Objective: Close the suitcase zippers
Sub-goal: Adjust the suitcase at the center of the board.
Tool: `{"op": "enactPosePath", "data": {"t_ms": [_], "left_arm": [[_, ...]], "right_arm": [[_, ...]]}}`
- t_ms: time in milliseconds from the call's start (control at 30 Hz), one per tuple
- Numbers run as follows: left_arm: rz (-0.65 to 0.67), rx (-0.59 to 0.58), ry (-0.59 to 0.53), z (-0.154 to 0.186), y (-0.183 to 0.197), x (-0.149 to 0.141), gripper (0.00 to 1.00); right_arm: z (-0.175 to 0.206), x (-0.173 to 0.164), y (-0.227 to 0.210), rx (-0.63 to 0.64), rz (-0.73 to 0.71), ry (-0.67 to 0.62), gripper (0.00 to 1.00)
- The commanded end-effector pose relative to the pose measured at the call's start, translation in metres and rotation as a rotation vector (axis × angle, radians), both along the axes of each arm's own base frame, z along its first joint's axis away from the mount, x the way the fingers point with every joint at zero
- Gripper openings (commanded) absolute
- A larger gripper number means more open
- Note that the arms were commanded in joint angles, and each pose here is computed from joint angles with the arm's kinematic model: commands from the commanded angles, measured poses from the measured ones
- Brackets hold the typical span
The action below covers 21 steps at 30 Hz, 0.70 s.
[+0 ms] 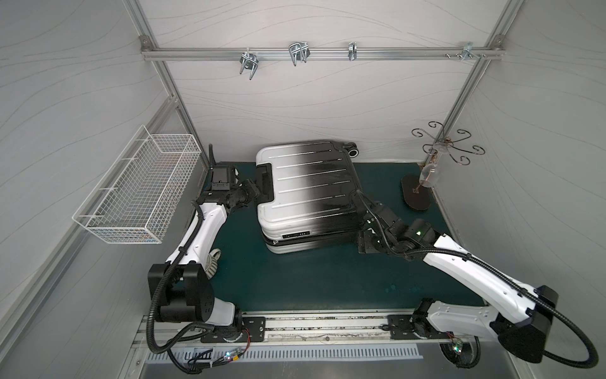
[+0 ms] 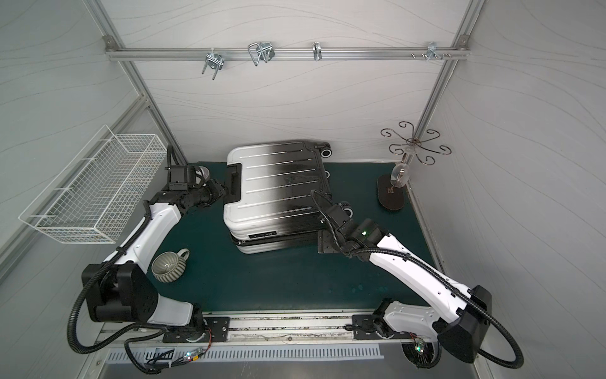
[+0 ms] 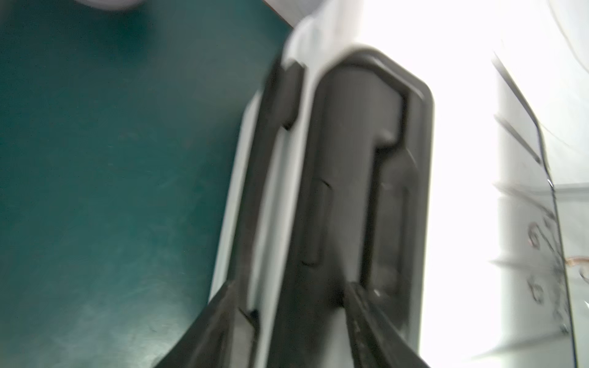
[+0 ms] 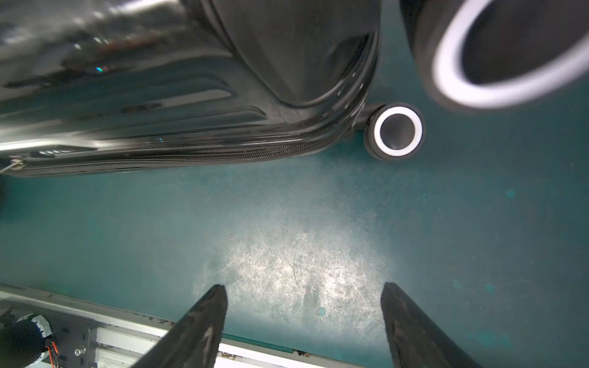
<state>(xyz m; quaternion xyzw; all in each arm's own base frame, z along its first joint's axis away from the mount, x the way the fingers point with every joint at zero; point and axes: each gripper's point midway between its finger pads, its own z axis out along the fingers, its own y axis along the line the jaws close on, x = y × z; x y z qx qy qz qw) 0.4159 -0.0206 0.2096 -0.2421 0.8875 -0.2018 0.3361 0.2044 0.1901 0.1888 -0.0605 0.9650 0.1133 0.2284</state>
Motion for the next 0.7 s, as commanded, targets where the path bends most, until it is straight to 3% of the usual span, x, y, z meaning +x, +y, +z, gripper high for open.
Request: {"op": "enactPosePath", "data": {"t_ms": [0,167,300,433,667], "left_arm": [[0.061,0.027,0.017,-0.004,0.026,0.005,0.56],[0.091,0.065,-0.075,0.027,0.040,-0.002,0.64],[0.061,0.026,0.023,-0.012,0.035,0.014,0.61],[0.017,-0.013,0.038,-0.028,0.023,0.032,0.61],[-0.018,-0.011,0.141,-0.082,0.001,0.032,0.57]], "right_arm": [[0.009,0.002,0.006,0.031,-0.004,-0.014,0.79],[0.016,0.005,-0.003,0.004,-0.017,-0.047,0.81],[0.019,0.007,0.004,0.027,-0.008,-0.051,0.81],[0.015,0.008,0.007,0.018,0.004,-0.041,0.81],[0.005,0.007,0.009,0.027,0.004,-0.030,0.81]]}}
